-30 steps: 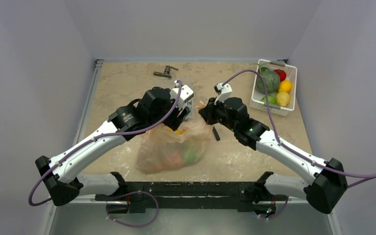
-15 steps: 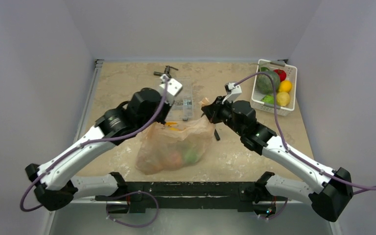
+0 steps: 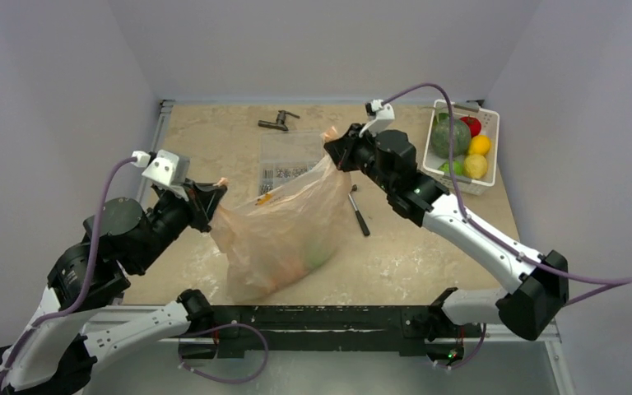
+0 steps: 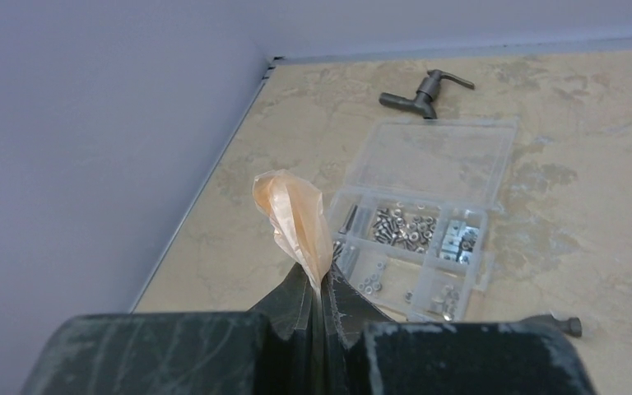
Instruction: Take the fake fruits out of the plastic bag
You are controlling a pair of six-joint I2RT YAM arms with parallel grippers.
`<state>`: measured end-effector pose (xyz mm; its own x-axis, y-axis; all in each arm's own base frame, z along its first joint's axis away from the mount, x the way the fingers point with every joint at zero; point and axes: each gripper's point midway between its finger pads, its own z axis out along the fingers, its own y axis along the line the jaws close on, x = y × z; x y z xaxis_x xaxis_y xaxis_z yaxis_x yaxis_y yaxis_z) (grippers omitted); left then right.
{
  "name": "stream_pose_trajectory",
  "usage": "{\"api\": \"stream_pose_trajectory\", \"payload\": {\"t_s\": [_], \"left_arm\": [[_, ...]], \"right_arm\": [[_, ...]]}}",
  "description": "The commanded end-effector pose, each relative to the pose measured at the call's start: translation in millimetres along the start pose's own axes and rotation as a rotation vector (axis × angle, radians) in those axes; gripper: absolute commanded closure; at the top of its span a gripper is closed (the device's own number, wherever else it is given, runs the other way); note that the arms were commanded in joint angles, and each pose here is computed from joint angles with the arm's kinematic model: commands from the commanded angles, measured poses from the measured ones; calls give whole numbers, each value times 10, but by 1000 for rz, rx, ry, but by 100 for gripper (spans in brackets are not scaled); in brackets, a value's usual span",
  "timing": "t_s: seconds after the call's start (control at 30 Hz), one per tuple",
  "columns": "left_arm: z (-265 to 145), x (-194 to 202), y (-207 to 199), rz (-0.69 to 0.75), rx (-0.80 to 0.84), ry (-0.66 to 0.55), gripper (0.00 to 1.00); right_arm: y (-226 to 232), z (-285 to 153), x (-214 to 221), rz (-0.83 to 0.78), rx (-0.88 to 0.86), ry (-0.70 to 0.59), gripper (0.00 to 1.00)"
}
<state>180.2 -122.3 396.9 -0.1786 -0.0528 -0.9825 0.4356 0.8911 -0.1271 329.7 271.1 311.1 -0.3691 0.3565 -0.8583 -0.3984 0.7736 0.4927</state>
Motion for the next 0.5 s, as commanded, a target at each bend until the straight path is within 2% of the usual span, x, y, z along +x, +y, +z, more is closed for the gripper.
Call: {"api": "stream_pose_trajectory", "payload": {"t_s": [0.0, 0.13, 0.27, 0.33, 0.47], "left_arm": [[-78, 180, -221, -99, 123, 56, 100], [13, 299, -523, -176, 245, 97, 100], [63, 270, -730, -234, 333, 86, 100], [90, 305, -770, -249, 341, 107, 100], [141, 477, -820, -282, 344, 164, 100]], "right_arm": [[364, 153, -363, -83, -98, -23, 100], [519, 382, -404, -131, -128, 35, 100], [769, 577, -506, -150, -194, 77, 100], [786, 645, -505, -152, -186, 98, 92], [587, 708, -322, -182, -74, 194, 68]]}}
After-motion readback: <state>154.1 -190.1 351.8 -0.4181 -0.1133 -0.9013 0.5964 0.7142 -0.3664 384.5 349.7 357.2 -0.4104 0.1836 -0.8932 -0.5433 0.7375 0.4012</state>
